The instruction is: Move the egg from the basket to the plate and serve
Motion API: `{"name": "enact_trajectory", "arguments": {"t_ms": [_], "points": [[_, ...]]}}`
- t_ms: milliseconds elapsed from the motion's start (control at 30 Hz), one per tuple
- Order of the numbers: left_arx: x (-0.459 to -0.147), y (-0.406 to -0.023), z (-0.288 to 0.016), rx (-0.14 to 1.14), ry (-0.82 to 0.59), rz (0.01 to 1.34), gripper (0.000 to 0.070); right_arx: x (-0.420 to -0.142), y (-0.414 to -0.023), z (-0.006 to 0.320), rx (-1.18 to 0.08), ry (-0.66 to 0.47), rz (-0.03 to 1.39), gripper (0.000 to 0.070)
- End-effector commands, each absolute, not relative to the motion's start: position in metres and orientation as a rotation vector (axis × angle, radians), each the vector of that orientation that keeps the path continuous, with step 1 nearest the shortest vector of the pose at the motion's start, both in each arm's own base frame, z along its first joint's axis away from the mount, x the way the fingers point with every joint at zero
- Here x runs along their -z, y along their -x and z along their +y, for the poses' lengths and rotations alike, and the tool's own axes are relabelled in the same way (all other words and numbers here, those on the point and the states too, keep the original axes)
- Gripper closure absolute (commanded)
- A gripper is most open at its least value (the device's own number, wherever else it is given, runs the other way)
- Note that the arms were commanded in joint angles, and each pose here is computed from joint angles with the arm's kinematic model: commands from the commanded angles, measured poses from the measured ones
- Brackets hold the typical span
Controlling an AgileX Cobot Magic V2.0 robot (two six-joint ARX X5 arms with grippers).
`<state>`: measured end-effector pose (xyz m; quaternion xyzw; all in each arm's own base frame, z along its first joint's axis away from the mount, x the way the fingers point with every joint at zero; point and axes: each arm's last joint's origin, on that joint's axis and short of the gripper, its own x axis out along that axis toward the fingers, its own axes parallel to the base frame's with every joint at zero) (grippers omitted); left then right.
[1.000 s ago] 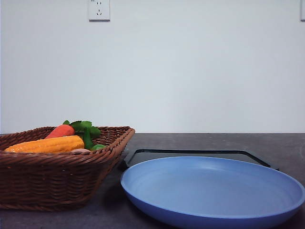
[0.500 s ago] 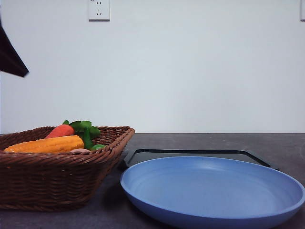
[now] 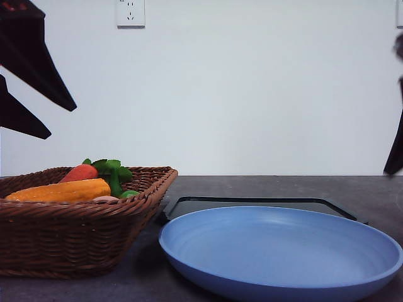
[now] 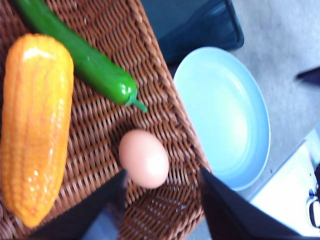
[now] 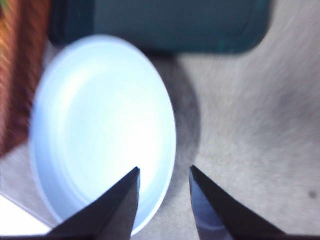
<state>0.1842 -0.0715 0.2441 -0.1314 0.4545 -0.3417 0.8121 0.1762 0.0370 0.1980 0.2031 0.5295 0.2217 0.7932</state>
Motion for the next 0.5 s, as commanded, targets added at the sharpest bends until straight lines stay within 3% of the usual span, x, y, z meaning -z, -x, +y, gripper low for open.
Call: {"name": "enact_trajectory", "arguments": {"t_ms": [0,300,467], "points": [[-0.249,-0.188,-0.074,0.742,0.283,0.952,0.0375,-0.187,-0.179,0.042,-0.482,-0.448,1.159,0.0493],[-0.25,-0.188,-0.074,0.745,0.28,0.939,0.0375,-0.153,-0.192,0.063,-0.522,-0.45,1.226,0.0496],[-0.25,-0.188,-0.074,0.745,0.28,0.939,0.0375,-0.143,-0.198,0.069,-0.518,-0.444,1.243,0.0595]]}}
